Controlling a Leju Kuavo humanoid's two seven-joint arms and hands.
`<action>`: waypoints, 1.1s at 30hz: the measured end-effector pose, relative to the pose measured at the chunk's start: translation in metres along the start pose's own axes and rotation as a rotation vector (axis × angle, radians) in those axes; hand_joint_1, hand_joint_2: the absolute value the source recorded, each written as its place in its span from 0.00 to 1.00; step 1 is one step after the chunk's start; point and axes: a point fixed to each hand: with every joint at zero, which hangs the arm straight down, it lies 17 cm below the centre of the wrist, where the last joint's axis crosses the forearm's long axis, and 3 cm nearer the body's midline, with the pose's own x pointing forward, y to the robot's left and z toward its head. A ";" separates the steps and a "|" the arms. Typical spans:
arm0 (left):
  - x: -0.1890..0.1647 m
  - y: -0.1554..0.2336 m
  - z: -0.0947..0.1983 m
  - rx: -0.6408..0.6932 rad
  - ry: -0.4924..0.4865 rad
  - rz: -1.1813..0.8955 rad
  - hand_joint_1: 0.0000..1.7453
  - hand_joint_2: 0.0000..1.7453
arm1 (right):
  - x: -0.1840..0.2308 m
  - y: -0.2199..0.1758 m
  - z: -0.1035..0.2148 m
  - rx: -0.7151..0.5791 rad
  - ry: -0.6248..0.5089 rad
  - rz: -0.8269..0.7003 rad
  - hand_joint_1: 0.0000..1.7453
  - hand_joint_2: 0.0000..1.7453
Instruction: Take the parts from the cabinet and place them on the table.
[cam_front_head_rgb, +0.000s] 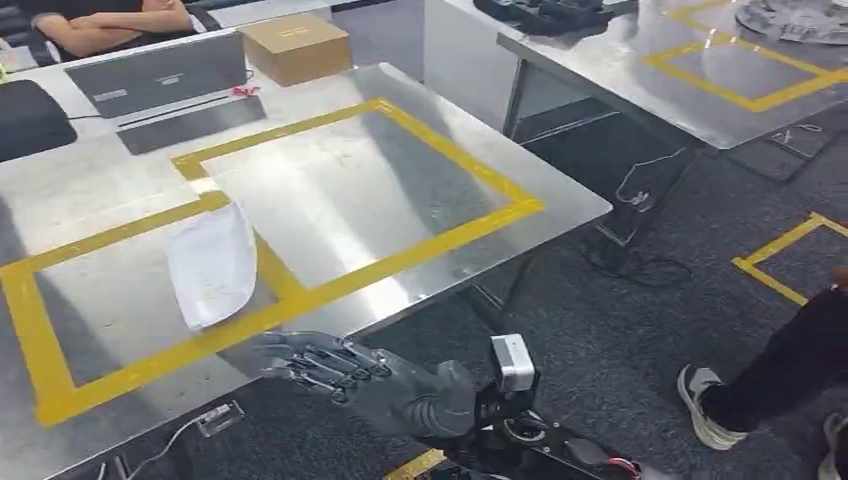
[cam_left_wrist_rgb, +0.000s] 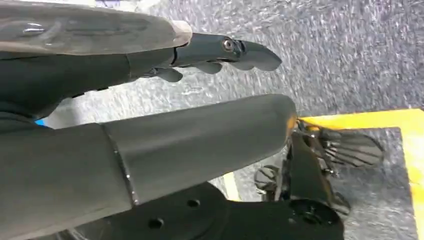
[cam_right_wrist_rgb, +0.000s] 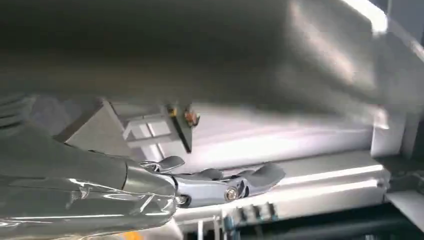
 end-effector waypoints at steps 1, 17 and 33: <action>0.000 -0.001 0.000 -0.003 -0.001 -0.001 0.00 0.00 | 0.000 0.000 0.000 -0.001 0.001 0.000 0.00 1.00; 0.004 0.001 0.000 -0.001 -0.017 -0.006 0.00 0.00 | 0.001 0.002 -0.001 0.006 0.000 0.012 0.00 1.00; 0.004 -0.001 0.000 -0.001 -0.010 0.017 0.00 0.00 | 0.004 0.006 -0.002 0.029 -0.013 -0.003 0.00 0.00</action>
